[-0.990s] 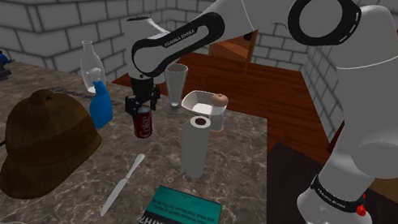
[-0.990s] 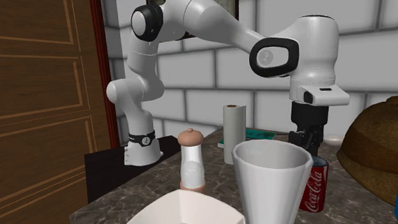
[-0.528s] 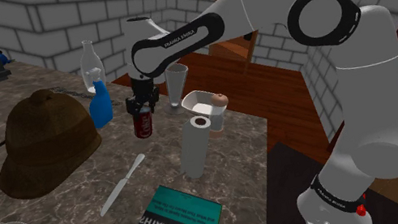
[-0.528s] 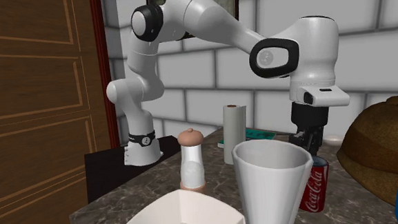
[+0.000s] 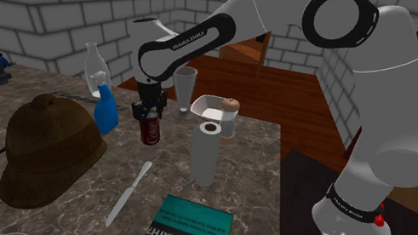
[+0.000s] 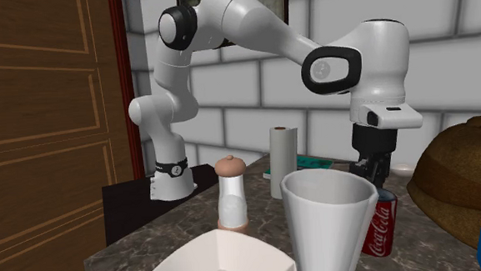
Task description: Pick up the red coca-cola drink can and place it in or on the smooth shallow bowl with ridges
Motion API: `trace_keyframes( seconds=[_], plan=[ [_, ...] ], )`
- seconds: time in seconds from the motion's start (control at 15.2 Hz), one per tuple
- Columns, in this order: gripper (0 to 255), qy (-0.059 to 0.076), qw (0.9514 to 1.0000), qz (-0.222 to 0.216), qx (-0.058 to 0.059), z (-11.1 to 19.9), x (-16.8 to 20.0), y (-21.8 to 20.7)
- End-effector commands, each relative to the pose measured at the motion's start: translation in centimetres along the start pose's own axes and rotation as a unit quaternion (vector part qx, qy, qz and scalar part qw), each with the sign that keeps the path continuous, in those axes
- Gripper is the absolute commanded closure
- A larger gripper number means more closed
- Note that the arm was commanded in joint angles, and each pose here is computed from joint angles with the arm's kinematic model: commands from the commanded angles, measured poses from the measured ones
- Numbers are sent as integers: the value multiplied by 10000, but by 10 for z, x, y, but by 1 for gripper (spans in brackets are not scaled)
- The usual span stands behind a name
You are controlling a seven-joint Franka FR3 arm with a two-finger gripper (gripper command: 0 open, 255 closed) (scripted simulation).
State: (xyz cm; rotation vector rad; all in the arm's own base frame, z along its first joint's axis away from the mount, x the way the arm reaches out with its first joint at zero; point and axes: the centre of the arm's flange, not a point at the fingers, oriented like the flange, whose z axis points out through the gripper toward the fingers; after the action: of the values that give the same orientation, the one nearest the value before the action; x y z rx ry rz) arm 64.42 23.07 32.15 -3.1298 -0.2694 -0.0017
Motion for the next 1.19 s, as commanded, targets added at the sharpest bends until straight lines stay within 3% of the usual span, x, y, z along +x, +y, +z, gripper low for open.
trace_keyframes(
  seconds=[0.0,1.12],
  plan=[
    [255,-7,10000,-1,0,1,0,0],
    [255,-7,10000,-1,0,-89,0,0]
  ],
)
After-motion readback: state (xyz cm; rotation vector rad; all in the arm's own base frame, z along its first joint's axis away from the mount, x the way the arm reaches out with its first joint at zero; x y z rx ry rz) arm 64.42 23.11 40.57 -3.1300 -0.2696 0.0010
